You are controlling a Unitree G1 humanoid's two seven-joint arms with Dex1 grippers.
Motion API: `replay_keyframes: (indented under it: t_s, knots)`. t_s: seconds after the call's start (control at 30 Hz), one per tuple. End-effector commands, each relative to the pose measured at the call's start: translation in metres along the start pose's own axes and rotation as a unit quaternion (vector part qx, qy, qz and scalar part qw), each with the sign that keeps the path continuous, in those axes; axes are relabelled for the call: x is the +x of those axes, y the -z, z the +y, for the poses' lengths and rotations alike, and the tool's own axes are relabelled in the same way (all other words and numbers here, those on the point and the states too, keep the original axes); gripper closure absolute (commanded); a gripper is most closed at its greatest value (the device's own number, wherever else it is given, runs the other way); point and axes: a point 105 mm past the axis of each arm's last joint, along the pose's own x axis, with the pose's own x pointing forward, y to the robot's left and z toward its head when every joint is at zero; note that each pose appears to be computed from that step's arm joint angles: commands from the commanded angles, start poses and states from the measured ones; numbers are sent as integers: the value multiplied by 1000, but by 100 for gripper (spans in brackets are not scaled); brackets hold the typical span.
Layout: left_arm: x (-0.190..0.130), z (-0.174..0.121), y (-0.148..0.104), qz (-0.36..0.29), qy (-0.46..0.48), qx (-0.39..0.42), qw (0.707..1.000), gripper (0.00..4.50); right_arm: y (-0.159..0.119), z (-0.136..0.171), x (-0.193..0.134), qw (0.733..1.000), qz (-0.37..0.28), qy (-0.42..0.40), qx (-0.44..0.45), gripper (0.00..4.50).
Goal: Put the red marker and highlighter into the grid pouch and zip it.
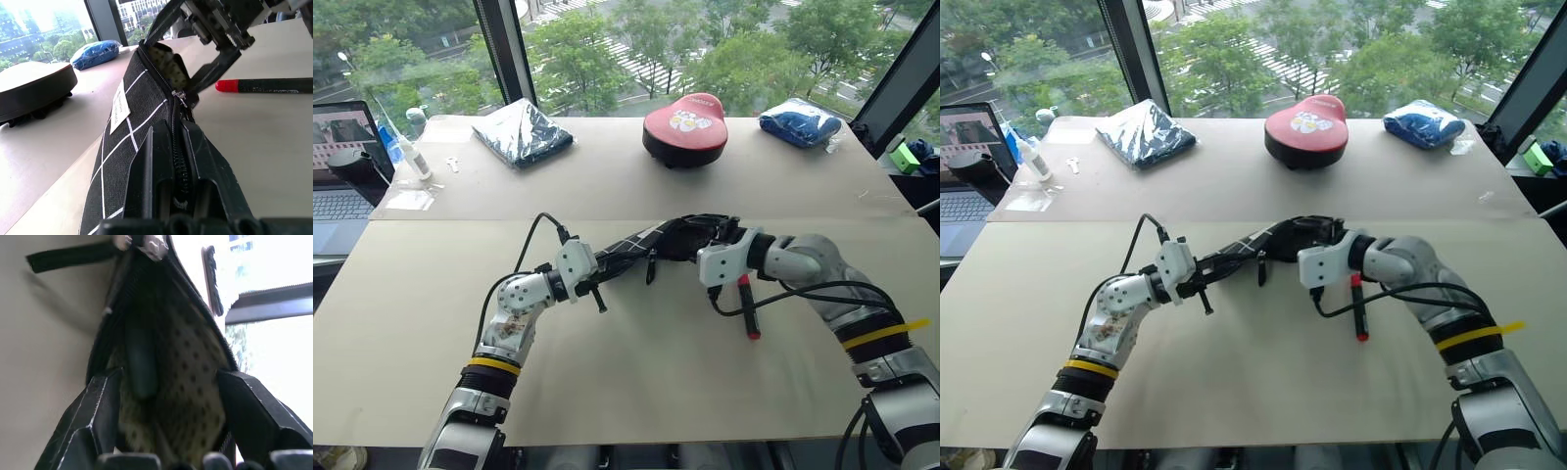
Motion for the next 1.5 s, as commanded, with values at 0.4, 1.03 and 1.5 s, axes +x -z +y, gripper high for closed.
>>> replay_keyframes:
  t_s: [0.4, 1.03, 1.5]
  knots:
    - [-1, 2, -11, -20, -9, 14, 1000, 450, -22, 8, -78, 837, 35, 27, 546, 112]
    - [2, -1, -9, -21, 0, 11, 1000, 450, 16, 72, -87, 733, 275, 102, 614, 112]
    - [5, -2, -9, -24, 9, 8, 1000, 450, 17, 108, -97, 695, 327, 96, 633, 112]
